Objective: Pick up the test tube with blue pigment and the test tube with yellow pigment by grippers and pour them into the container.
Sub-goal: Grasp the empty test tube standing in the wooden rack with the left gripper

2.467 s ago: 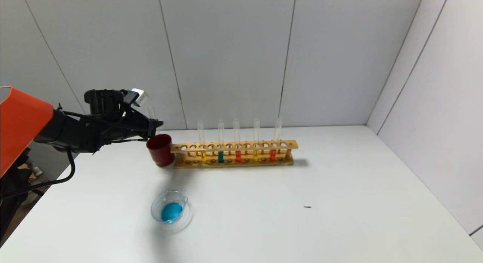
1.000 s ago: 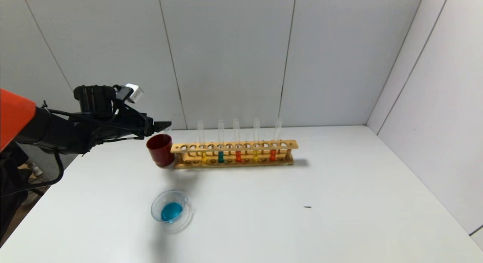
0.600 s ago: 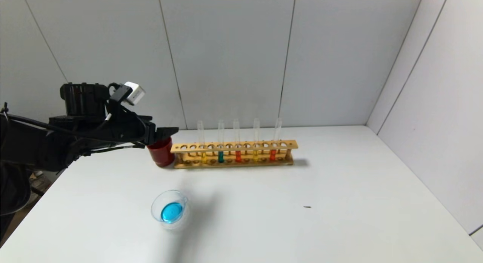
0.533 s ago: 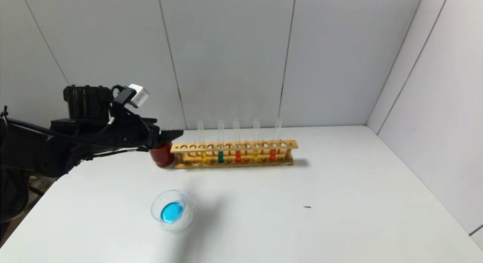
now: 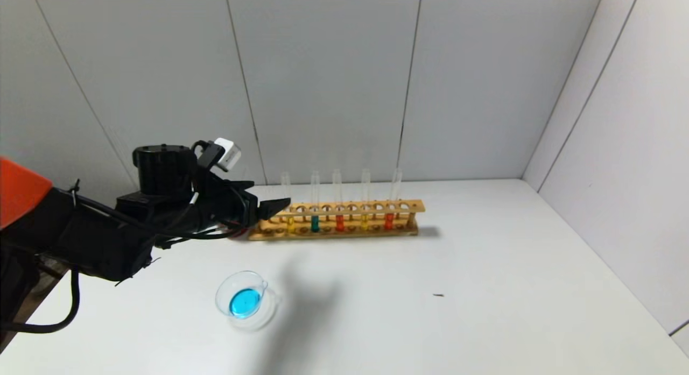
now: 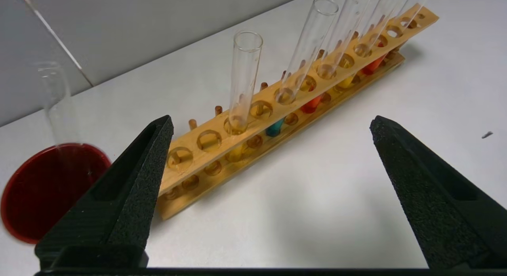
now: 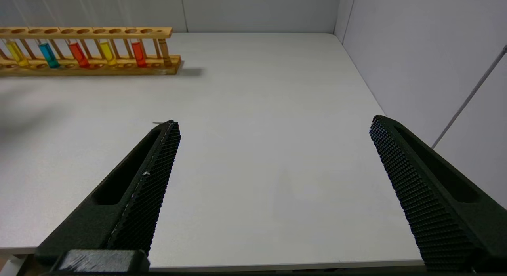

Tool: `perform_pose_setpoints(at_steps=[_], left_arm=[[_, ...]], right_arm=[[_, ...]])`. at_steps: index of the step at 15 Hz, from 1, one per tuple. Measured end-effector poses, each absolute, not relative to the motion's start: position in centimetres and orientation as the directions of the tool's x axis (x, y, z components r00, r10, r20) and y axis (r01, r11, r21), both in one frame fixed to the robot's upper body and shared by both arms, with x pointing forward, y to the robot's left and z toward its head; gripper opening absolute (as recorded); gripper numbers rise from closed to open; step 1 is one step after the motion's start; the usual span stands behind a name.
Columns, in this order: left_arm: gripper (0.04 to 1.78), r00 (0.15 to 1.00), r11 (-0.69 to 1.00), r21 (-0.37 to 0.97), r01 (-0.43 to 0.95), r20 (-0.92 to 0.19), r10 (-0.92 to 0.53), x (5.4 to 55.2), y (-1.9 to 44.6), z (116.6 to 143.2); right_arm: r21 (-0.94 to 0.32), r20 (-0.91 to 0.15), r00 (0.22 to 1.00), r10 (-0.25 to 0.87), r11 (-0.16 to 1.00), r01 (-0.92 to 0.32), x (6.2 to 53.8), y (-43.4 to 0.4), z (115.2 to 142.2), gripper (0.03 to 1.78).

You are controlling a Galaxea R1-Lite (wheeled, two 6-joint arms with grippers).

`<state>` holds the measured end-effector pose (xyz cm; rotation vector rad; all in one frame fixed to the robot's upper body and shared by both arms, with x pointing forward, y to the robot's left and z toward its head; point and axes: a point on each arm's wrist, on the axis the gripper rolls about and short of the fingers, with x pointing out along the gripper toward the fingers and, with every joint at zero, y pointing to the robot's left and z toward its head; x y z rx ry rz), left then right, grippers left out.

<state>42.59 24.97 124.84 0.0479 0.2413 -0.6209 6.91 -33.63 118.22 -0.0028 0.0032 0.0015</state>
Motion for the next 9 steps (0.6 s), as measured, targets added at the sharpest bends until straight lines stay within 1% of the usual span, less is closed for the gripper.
perform_pose_setpoints(at_steps=[4,9], left_arm=[[1.75,0.805,0.832,-0.016,0.555,-0.241,-0.542,45.7,24.2,122.8],[1.75,0.803,0.836,-0.023,0.549,-0.261,-0.535,49.0,23.5,120.4]], right_arm=[[-0.003,-0.003,1.000,0.001,1.000,-0.001,6.9,-33.6,118.2,1.75],[-0.003,-0.003,1.000,0.001,1.000,-0.001,6.9,-33.6,118.2,1.75]])
